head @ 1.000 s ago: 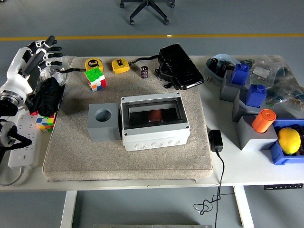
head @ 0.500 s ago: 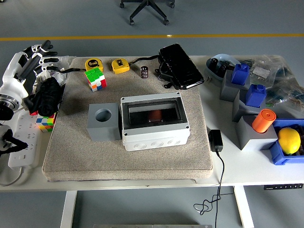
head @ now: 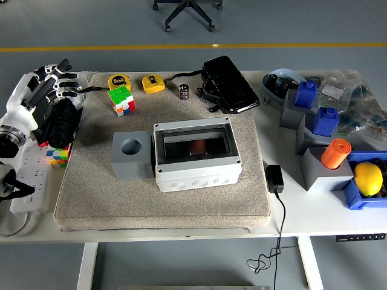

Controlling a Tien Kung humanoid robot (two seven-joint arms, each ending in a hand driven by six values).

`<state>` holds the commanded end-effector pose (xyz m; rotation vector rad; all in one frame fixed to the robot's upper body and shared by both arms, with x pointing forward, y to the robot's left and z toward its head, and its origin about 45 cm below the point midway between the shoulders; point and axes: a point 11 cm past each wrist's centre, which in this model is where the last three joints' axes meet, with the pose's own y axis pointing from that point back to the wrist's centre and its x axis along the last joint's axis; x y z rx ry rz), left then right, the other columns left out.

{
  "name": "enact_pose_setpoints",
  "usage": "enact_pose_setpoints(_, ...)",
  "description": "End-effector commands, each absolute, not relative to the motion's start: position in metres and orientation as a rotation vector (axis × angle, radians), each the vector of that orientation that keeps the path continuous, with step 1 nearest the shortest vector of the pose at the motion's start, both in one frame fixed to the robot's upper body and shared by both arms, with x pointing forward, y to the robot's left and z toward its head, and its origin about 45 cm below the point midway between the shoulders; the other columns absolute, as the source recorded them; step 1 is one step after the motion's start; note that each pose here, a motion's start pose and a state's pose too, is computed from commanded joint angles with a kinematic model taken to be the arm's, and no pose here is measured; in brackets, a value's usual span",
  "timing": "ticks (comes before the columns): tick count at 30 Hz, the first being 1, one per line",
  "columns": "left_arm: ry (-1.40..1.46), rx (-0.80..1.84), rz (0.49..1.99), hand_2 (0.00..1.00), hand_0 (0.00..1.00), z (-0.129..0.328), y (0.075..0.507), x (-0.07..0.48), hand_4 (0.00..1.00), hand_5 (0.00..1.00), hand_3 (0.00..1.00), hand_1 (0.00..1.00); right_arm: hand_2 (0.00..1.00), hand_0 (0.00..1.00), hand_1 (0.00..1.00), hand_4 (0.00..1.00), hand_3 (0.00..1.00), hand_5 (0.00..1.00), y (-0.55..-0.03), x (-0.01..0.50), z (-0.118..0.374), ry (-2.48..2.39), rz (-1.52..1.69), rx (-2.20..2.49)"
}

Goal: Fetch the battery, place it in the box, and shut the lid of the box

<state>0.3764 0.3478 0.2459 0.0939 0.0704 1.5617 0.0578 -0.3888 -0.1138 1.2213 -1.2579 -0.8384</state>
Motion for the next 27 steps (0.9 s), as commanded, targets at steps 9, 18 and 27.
enact_pose_setpoints(9,0.075,0.118,1.551,0.563,0.403,0.2426,0.3477,0.3728,0.945,0.588,0.567,0.535,0.694,0.729,0.699,0.998,0.697,0.589,-0.3836,0.0598,-0.1147,-1.258,-0.846,1.231)
enact_pose_setpoints(18,0.072,0.112,1.545,0.564,0.403,0.2460,0.3464,0.3721,0.946,0.594,0.568,0.535,0.694,0.729,0.699,0.998,0.697,0.589,-0.3852,0.0581,-0.1148,-1.249,-0.843,1.225)
enact_pose_setpoints(27,0.071,0.115,1.540,0.566,0.403,0.2465,0.3457,0.3716,0.945,0.602,0.571,0.535,0.692,0.729,0.698,0.998,0.696,0.589,-0.3865,0.0560,-0.1149,-1.247,-0.844,1.219)
